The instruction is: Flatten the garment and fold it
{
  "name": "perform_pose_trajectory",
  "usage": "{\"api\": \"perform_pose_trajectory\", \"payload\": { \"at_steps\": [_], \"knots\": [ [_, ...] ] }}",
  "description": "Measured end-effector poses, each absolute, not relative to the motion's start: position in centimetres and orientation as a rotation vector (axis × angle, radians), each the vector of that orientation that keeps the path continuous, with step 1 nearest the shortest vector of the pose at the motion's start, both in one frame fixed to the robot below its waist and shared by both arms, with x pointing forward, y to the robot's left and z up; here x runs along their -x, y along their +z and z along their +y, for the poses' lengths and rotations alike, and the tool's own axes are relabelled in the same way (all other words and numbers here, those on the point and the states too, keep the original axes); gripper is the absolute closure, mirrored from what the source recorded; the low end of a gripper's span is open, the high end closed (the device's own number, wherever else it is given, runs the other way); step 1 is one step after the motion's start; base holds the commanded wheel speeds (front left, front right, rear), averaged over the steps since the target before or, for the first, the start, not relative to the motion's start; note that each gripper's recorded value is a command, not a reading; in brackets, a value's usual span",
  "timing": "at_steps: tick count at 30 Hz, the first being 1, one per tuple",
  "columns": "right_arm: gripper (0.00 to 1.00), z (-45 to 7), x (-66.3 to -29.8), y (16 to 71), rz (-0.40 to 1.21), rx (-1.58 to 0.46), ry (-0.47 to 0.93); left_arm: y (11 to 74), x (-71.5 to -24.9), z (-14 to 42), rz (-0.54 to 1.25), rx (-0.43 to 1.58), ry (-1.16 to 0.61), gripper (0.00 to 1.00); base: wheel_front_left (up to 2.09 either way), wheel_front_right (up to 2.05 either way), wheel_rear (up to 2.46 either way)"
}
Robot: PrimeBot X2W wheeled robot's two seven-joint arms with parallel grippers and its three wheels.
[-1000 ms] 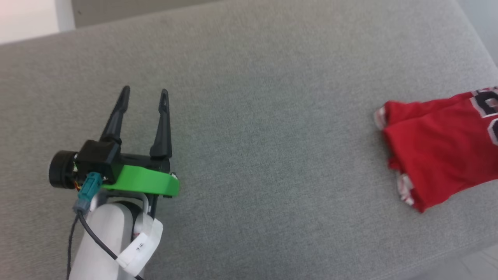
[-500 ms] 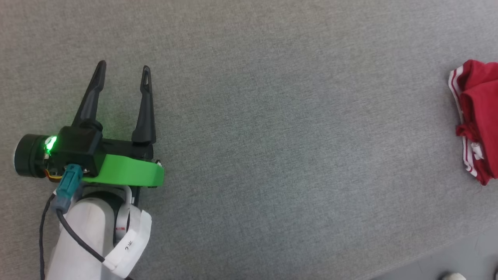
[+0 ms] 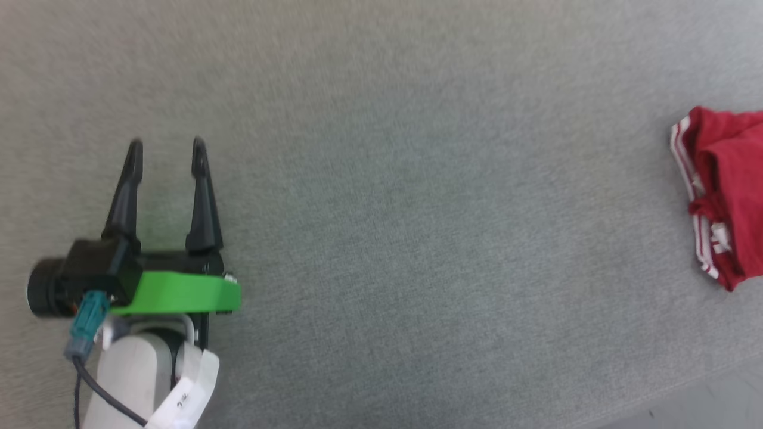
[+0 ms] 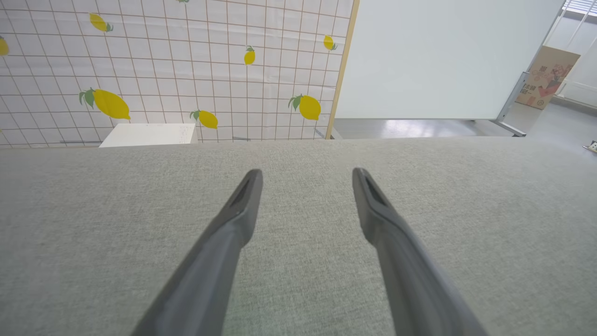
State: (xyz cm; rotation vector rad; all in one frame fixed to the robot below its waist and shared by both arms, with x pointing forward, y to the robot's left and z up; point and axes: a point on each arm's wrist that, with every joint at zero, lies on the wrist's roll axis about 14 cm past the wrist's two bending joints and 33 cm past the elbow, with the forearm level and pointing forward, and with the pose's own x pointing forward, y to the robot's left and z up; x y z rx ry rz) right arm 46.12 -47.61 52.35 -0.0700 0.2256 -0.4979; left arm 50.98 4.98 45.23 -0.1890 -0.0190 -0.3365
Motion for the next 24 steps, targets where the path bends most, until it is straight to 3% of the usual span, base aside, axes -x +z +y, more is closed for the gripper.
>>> {"api": "perform_pose_trajectory", "payload": {
  "at_steps": [5,13,20,24],
  "knots": [
    [0.0,-42.5,-47.7,60.9,-0.104,0.009,-0.329,47.6,-49.4,6.4,-0.066,0.204,-0.289,0.0,0.0,0.0,0.0],
    [0.0,-33.6,-44.9,64.9,-0.337,-0.104,-0.139,52.0,-46.5,11.0,-0.146,0.216,-0.157,0.0,0.0,0.0,0.0],
    [0.0,-24.9,-42.6,64.0,-0.409,-0.162,-0.007,55.0,-43.6,15.3,-0.215,0.23,-0.037,0.0,0.0,0.0,0.0],
    [0.0,-20.3,-41.1,59.8,-0.329,-0.231,0.038,55.5,-41.4,17.8,-0.221,0.252,0.029,0.0,0.0,0.0,0.0]
  ]
}}
